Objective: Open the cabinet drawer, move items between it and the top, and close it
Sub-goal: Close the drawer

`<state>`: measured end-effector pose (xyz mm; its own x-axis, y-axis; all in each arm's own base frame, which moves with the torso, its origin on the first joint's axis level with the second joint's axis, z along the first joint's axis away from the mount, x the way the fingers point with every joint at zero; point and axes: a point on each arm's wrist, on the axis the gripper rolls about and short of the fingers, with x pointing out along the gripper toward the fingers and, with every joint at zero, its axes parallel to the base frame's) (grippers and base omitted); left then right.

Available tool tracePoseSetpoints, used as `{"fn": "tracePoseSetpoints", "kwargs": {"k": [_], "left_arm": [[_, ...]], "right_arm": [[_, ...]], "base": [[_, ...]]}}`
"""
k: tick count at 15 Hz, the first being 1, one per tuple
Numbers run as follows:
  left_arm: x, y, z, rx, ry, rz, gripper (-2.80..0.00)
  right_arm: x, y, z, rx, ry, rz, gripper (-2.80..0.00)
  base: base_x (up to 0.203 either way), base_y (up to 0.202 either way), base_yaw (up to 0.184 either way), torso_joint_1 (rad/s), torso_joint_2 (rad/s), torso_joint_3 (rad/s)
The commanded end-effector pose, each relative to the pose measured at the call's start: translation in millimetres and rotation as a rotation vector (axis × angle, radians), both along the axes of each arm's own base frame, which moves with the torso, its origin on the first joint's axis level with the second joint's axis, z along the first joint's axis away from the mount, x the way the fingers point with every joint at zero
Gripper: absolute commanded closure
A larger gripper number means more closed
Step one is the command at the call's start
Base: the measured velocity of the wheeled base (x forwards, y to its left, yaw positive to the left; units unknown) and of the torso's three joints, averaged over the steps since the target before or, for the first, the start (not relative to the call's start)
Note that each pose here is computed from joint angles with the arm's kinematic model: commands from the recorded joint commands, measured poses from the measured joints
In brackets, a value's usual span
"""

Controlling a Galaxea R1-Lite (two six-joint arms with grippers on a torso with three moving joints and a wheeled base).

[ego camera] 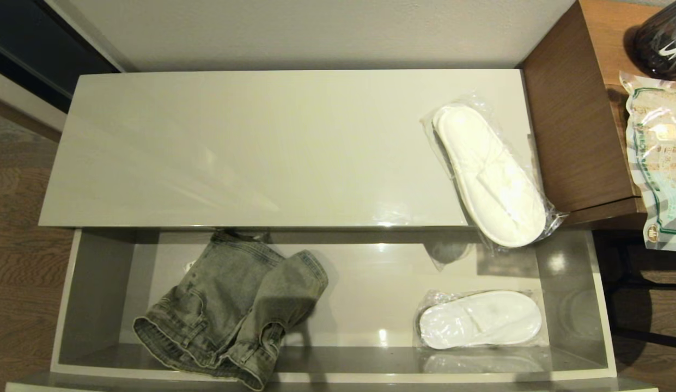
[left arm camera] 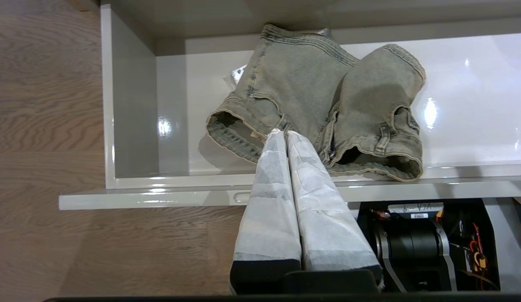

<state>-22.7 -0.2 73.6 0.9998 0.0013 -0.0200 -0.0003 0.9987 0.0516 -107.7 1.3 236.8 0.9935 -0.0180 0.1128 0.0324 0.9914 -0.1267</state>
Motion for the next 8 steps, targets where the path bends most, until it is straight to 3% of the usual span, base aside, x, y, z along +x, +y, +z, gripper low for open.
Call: {"fn": "tracePoseSetpoints", "kwargs": {"k": [1, 2, 4, 6, 8], "left_arm": [[0, 0, 0, 0.000, 0.000, 0.000, 0.00], [0, 0, 0, 0.000, 0.000, 0.000, 0.00], [0, 0, 0, 0.000, 0.000, 0.000, 0.00], [0, 0, 0, 0.000, 0.000, 0.000, 0.00], [0, 0, 0, 0.000, 0.000, 0.000, 0.00]], "right_arm": [[-11, 3, -45, 0.130, 0.003, 0.155, 0.00], [-9, 4, -56, 0.196, 0.040, 0.195, 0.00], [-9, 4, -56, 0.196, 0.042, 0.196, 0.00], [9, 1, -67, 0.152, 0.039, 0.096, 0.00], [46, 0, -98, 0.066, 0.051, 0.036, 0.00]], "base": [[0.000, 0.000, 0.000, 0.000, 0.00, 0.000], [0.000, 0.000, 0.000, 0.000, 0.00, 0.000], [0.000, 0.000, 0.000, 0.000, 0.00, 0.000], [0.000, 0.000, 0.000, 0.000, 0.00, 0.000], [0.000, 0.000, 0.000, 0.000, 0.00, 0.000]]}}
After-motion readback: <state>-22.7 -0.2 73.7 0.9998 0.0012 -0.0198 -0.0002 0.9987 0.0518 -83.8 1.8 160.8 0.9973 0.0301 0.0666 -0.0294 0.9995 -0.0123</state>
